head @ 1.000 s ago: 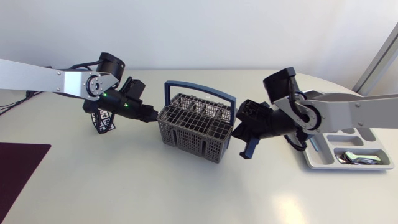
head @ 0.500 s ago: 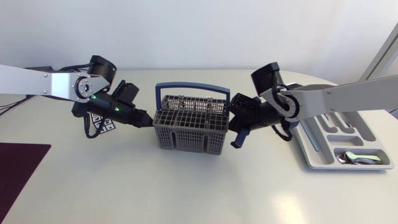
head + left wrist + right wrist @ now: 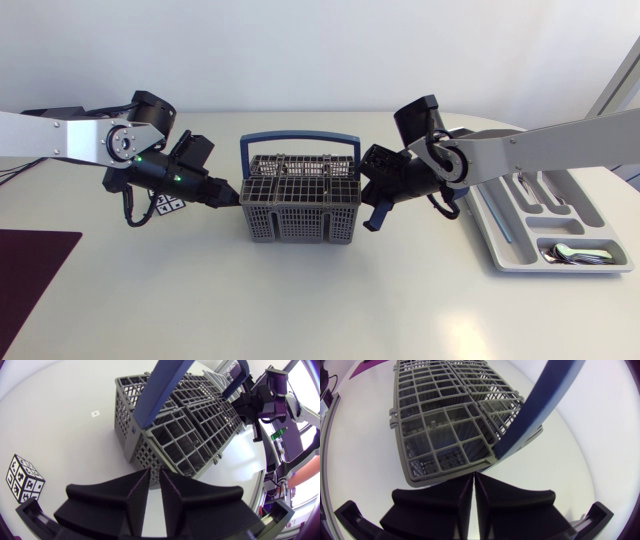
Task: Transfer all utensils from the basket to the drawer tray.
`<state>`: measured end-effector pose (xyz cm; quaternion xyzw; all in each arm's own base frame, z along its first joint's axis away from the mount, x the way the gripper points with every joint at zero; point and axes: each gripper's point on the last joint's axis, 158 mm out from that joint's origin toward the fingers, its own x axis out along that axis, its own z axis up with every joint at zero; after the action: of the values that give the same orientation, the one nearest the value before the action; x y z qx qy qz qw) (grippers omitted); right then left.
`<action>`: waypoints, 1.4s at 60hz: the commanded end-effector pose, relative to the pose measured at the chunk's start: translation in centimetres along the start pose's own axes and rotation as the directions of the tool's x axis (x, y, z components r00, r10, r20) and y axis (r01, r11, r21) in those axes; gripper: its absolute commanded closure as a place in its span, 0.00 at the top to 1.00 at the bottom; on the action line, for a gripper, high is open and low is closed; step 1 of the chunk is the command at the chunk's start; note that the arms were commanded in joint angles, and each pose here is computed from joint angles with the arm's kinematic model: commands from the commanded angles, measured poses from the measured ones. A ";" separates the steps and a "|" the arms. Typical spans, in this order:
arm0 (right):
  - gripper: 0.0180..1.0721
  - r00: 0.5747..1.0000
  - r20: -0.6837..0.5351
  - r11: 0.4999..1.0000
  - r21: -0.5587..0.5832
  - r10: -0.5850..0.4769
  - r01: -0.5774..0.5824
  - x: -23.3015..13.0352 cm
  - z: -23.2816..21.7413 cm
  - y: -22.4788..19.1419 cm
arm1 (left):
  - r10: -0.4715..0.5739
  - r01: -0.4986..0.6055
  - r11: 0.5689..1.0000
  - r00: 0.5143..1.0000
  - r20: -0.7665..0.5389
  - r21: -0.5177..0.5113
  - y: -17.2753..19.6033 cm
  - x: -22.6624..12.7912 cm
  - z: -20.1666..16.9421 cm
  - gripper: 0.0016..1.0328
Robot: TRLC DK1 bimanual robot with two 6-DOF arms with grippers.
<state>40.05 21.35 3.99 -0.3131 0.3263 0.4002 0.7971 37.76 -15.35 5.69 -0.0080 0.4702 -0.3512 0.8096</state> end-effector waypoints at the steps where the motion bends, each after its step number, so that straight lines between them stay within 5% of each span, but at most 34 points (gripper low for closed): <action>1: 0.09 1.000 0.014 1.000 0.004 0.017 -0.017 0.8 0.6 0.5 | -0.047 0.047 0.998 0.999 0.000 0.035 -1.3 0.2 -0.4 0.18; 38: 0.17 0.993 -0.103 0.995 0.080 -0.054 0.062 0.4 -5.0 -1.5 | -0.015 0.015 1.000 1.000 -0.001 0.008 1.4 -0.4 -1.6 0.19; 48: 0.25 0.989 -0.096 0.990 0.074 -0.115 0.122 -2.1 -5.1 -2.4 | 0.017 -0.017 1.000 0.999 0.047 0.008 2.1 -2.2 -0.6 0.20; 53: 0.40 0.984 -0.087 0.984 0.076 -0.156 0.163 -3.5 -5.1 -3.3 | 0.039 -0.040 0.999 0.996 0.079 0.013 2.2 -3.6 0.0 0.21; 60: 0.55 0.975 -0.073 0.973 0.084 -0.209 0.214 -5.7 -5.1 -4.4 | 0.068 -0.071 0.997 0.991 0.118 0.026 1.8 -5.3 0.4 0.35; 65: 0.76 0.968 -0.063 0.964 0.095 -0.244 0.249 -7.1 -5.2 -5.2 | 0.104 -0.110 0.993 0.985 0.138 0.037 1.8 -6.4 0.6 0.49; 70: 0.96 0.960 -0.050 0.954 0.107 -0.277 0.281 -8.5 -5.4 -5.8 | 0.159 -0.170 0.984 0.971 0.178 0.046 2.1 -8.1 0.8 0.75; 75: 0.96 0.952 -0.035 0.945 0.108 -0.306 0.308 -9.8 -5.4 -6.2 | 0.183 -0.201 0.978 0.958 0.223 0.061 1.7 -9.5 1.2 0.94; 84: 0.96 0.930 -0.008 0.921 0.136 -0.367 0.364 -12.5 -5.3 -7.2 | 0.238 -0.256 0.967 0.913 0.330 0.012 1.6 -12.7 2.0 0.96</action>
<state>39.54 9.54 11.78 -0.3155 0.2833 0.2391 0.8735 36.64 -8.55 15.16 0.0309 0.3293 -0.2734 0.9033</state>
